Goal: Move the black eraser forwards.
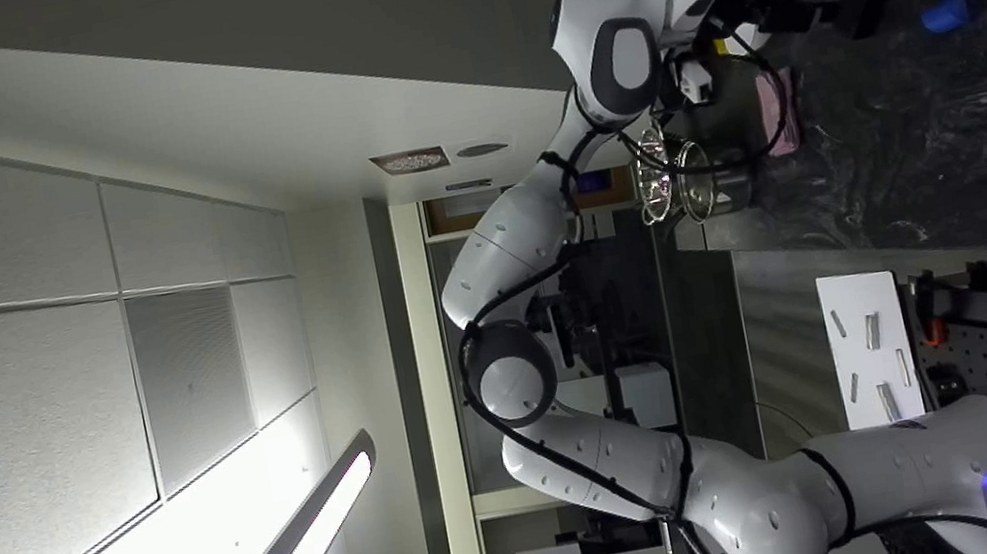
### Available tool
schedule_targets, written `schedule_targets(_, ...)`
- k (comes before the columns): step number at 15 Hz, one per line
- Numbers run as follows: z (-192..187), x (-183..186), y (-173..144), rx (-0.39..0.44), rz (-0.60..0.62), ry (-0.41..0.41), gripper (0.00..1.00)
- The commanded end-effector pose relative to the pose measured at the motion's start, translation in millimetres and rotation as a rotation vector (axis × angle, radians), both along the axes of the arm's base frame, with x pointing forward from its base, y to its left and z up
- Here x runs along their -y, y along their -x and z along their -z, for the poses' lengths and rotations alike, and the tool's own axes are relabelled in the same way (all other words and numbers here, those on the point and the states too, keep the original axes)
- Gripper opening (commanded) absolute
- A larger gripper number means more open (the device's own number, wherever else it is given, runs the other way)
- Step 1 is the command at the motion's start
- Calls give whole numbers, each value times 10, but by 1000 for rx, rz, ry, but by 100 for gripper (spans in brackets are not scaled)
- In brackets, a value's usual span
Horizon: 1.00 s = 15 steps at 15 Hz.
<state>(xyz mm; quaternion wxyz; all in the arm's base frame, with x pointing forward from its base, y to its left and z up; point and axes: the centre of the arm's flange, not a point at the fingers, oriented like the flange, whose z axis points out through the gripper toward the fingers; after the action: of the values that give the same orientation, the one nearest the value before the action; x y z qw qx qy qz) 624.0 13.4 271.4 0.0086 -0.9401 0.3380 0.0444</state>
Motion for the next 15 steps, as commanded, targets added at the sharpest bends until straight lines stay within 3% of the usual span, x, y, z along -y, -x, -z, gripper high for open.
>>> schedule_targets(1,18,-16,15,39,-11,4,100)
schedule_targets(15,544,18,-256,1,-14,27,100)
